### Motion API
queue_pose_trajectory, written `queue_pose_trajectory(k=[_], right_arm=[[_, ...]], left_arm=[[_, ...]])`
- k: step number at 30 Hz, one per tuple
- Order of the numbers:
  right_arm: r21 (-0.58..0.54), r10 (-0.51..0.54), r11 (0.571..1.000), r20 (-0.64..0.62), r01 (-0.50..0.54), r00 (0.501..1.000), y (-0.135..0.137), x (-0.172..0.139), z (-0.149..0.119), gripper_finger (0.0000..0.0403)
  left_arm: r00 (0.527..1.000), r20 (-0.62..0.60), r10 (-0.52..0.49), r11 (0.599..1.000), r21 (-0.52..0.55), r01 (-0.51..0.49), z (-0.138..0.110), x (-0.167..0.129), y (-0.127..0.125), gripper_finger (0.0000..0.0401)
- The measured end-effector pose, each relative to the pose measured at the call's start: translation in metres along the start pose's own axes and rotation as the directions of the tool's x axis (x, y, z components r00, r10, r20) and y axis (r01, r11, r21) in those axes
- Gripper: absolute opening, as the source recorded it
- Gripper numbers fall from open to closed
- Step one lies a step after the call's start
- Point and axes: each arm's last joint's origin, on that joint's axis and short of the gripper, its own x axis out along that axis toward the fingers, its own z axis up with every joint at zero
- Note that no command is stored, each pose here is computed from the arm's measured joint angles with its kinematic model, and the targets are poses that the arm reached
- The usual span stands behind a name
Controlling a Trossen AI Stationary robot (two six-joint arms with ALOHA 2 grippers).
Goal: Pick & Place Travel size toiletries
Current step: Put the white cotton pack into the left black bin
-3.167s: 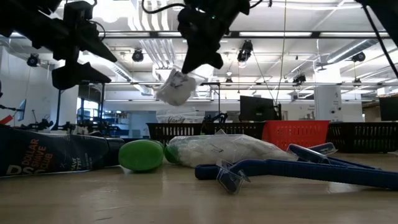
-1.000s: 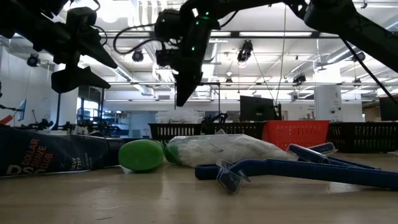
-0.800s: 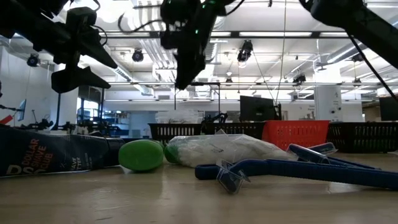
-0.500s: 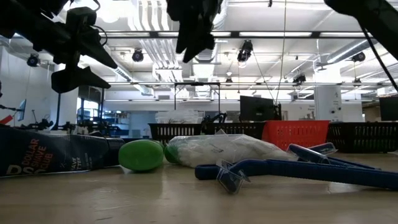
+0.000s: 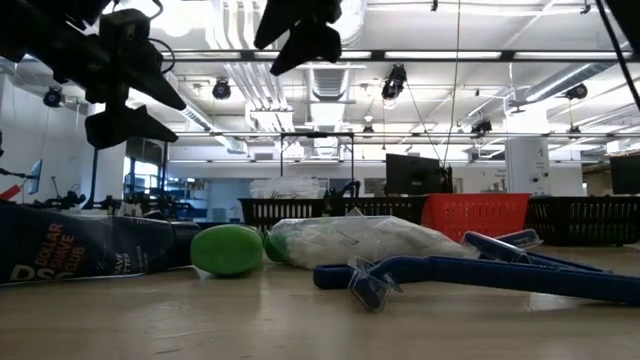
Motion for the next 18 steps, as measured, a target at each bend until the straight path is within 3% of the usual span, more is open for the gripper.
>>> queue_pose_trajectory(k=[4, 9, 14, 18], right_arm=[[0.095, -0.024, 0.995, 0.133, 0.011, 0.991, -0.01, 0.001, -0.013, 0.0247], [0.254, -0.045, 0.967, 0.088, 0.021, 0.995, -0.032, -0.019, -0.059, 0.0225], [0.493, 0.049, 0.87, -0.025, -0.03, 0.998, -0.043, -0.022, -0.111, 0.0213], [0.578, 0.144, 0.812, -0.072, -0.077, 0.987, -0.032, -0.023, -0.138, 0.0214]], left_arm=[[1.0, -0.022, -0.013, 1.0, 0.004, 0.013, -0.001, 0.001, 0.0, 0.0262], [0.999, -0.045, -0.027, 1.0, 0.004, 0.027, -0.002, 0.002, -0.001, 0.0262], [0.998, -0.049, -0.031, 1.0, 0.004, 0.031, -0.002, 0.002, -0.001, 0.0262], [0.992, -0.107, -0.069, 0.997, 0.035, 0.073, -0.004, 0.004, -0.002, 0.0262]])
